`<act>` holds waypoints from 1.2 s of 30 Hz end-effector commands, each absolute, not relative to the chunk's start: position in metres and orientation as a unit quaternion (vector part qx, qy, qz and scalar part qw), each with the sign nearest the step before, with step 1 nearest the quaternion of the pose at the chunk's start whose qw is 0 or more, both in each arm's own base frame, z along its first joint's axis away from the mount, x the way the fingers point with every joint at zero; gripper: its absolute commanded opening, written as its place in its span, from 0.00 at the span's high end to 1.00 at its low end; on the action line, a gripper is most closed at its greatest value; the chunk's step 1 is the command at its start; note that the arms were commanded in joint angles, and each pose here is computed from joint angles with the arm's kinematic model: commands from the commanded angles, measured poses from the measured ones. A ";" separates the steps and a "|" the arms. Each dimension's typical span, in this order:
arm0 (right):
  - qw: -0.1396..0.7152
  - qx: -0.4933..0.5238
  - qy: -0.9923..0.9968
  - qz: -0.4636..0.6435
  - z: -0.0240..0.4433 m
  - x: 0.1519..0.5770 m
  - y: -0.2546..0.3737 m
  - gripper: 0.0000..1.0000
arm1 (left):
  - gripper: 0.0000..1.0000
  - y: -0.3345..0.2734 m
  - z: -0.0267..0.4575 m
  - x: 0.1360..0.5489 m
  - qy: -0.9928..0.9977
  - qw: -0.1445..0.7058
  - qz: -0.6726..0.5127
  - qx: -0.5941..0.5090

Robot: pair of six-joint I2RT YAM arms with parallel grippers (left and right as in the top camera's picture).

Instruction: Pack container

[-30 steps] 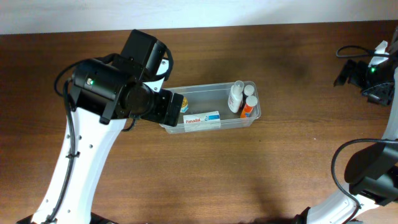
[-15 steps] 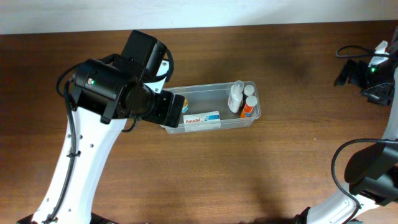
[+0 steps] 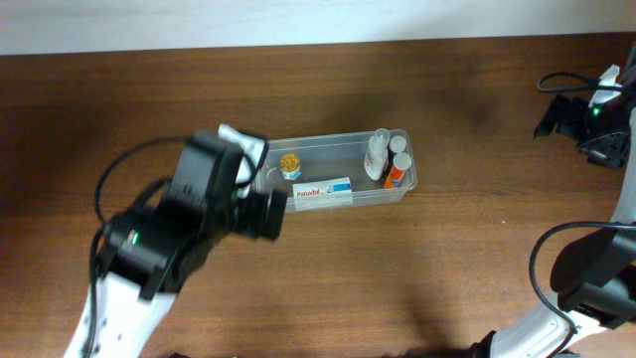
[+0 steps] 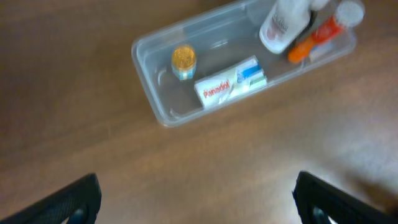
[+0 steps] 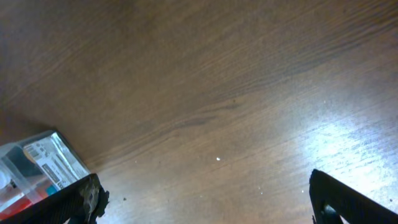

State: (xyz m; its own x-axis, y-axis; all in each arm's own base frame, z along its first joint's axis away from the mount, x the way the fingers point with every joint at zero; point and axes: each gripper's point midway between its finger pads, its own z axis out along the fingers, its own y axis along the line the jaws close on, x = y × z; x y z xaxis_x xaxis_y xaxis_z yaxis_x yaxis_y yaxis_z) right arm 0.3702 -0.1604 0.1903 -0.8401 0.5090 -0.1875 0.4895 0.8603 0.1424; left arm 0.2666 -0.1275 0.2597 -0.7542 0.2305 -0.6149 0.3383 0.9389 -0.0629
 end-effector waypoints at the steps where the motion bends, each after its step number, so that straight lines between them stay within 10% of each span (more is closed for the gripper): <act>1: 0.120 0.263 0.956 0.045 0.197 0.370 -0.160 0.01 | 0.01 -0.109 0.229 0.248 0.921 0.351 -0.084 0.145; 17: 0.120 0.263 0.956 0.045 0.197 0.370 -0.160 0.02 | 0.01 -0.048 0.170 0.255 0.785 0.612 -0.087 0.031; 36: 0.120 0.263 0.956 0.045 0.197 0.370 -0.160 0.02 | 0.01 -0.024 0.157 0.243 0.740 0.669 -0.065 -0.001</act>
